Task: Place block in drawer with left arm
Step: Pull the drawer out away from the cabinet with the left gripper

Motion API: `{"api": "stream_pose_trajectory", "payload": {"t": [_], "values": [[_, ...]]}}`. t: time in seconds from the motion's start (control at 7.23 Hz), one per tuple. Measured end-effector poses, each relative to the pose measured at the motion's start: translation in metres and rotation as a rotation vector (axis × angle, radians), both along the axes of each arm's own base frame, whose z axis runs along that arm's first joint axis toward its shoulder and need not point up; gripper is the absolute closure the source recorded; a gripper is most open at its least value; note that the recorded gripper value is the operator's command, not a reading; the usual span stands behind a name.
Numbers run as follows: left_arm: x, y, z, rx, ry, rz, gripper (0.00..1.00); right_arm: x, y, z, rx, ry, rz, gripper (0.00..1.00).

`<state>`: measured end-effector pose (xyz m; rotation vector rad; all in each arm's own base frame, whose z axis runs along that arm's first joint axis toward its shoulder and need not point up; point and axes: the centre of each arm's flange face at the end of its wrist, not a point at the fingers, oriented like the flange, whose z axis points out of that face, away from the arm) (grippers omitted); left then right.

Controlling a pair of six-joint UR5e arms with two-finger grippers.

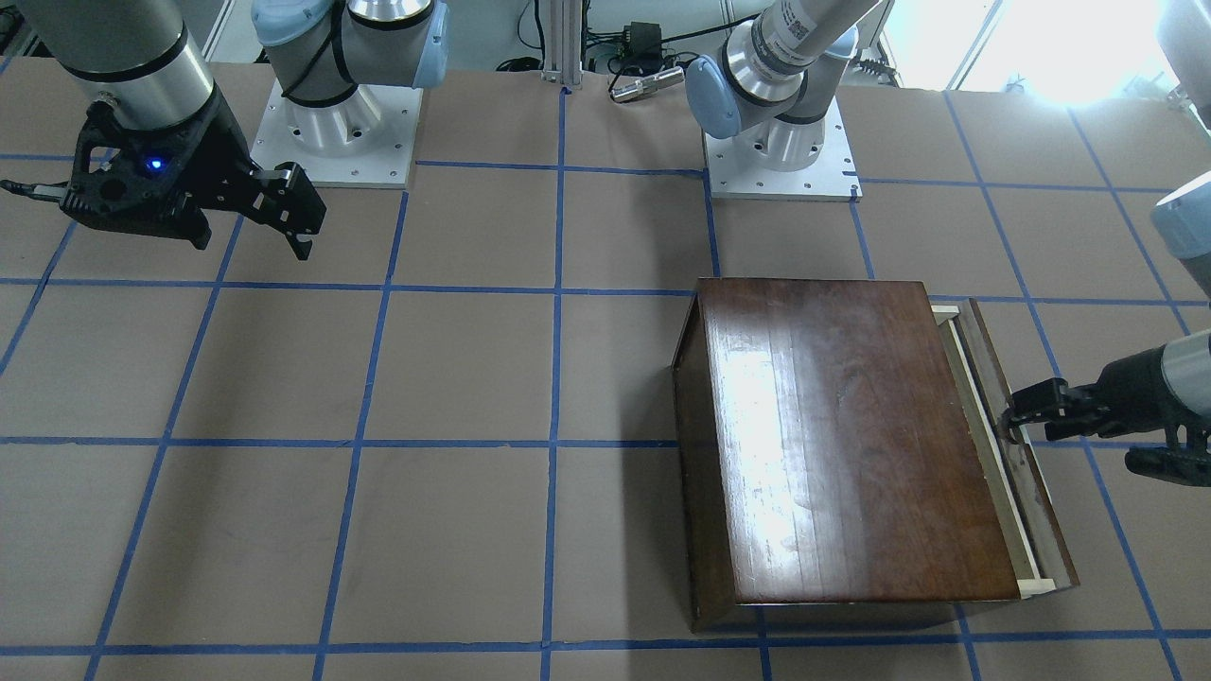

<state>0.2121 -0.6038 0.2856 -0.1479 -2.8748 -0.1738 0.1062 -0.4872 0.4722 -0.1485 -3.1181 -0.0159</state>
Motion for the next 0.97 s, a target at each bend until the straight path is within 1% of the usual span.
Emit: {"api": "stream_pose_trajectory", "payload": {"t": [0.69, 0.97], "values": [[0.004, 0.001, 0.009, 0.001, -0.034, -0.006, 0.22, 0.000, 0.000, 0.000, 0.000, 0.000, 0.000, 0.00], [0.015, 0.006, 0.012, 0.000, -0.038, 0.013, 0.22, 0.000, 0.000, 0.000, 0.000, 0.000, 0.000, 0.00]]}}
